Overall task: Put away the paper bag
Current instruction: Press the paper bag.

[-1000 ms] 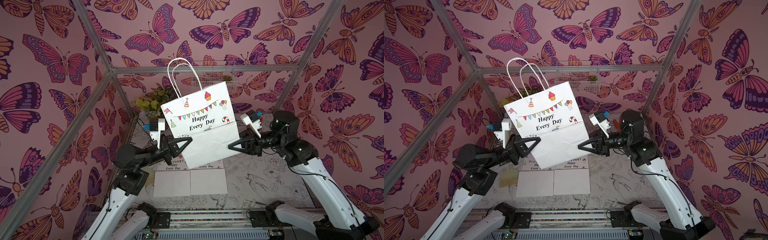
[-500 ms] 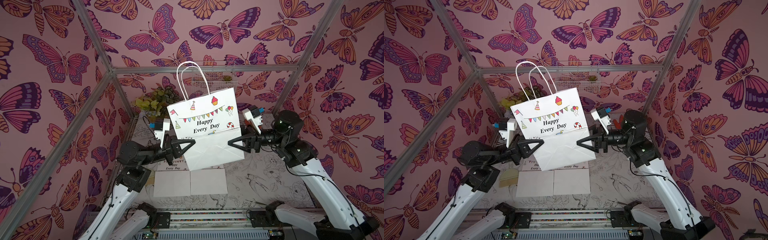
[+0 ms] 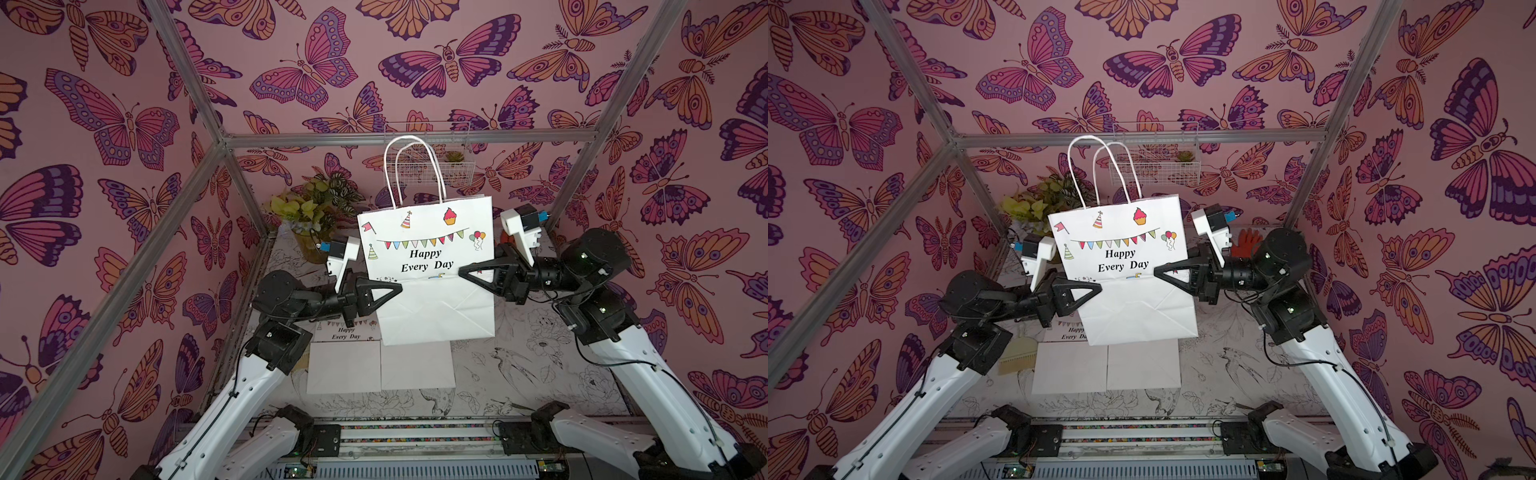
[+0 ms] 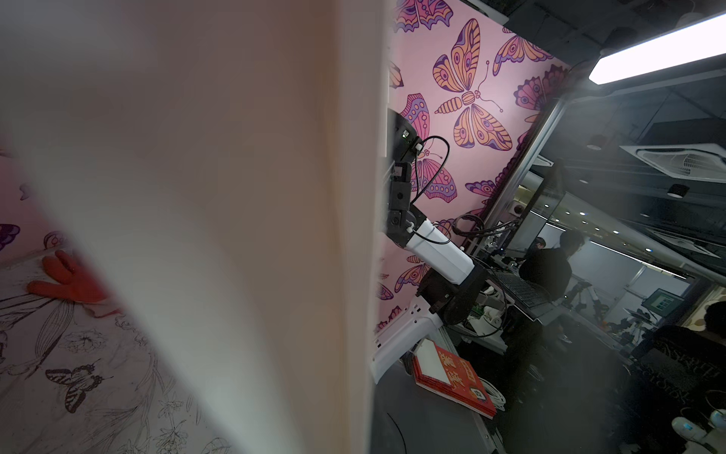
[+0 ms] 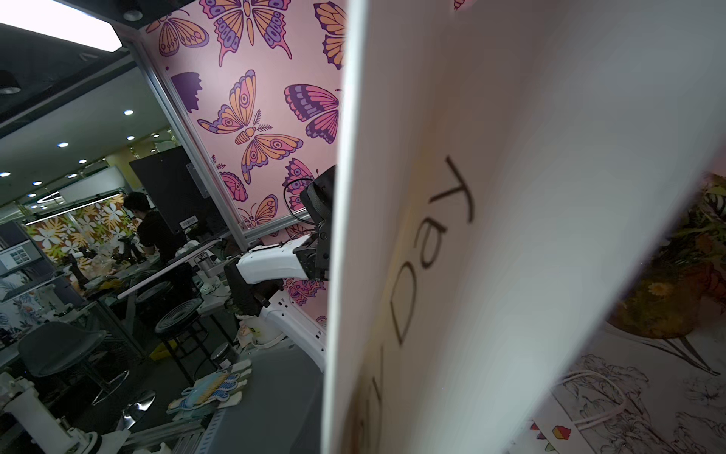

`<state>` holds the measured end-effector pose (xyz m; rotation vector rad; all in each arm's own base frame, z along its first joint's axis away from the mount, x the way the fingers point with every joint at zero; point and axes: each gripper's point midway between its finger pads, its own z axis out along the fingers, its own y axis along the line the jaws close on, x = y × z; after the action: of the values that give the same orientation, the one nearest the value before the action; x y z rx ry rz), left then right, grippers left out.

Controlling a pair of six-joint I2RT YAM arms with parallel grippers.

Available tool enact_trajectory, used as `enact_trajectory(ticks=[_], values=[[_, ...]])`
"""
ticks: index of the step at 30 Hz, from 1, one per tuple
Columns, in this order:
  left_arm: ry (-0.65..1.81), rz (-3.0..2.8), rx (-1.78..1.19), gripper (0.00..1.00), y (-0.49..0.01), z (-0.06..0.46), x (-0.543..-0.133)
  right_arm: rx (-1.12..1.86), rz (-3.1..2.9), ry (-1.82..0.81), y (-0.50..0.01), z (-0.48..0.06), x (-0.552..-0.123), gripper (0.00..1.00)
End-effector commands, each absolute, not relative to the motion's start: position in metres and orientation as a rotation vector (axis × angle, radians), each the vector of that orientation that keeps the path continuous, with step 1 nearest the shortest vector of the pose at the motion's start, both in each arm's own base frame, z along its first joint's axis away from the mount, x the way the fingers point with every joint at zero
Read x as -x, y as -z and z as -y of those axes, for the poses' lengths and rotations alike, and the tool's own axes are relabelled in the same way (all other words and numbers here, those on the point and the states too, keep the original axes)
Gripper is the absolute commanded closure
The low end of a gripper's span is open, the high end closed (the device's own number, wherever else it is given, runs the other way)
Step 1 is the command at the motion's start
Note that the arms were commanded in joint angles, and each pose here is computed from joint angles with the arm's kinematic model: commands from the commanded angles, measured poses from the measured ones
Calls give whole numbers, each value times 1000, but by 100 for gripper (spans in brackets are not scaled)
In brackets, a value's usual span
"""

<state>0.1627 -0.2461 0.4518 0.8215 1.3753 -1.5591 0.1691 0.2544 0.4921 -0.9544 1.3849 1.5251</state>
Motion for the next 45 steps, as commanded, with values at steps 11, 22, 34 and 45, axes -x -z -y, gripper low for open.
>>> enact_trajectory(ticks=[11, 22, 34, 45], values=[[1551, -1326, -848, 100, -464, 247, -157, 992, -1374, -1532, -493, -264, -167, 98], [1595, -1322, -948, 53, -457, 248, -141, 925, -1364, -1446, -503, -253, -167, 100], [1602, -1393, -1045, 57, -430, 251, -133, 767, -1345, -1352, -515, -230, -180, 100], [1499, -1425, -924, 100, -430, 251, -159, 803, -1427, -1376, -507, -232, -182, 86]])
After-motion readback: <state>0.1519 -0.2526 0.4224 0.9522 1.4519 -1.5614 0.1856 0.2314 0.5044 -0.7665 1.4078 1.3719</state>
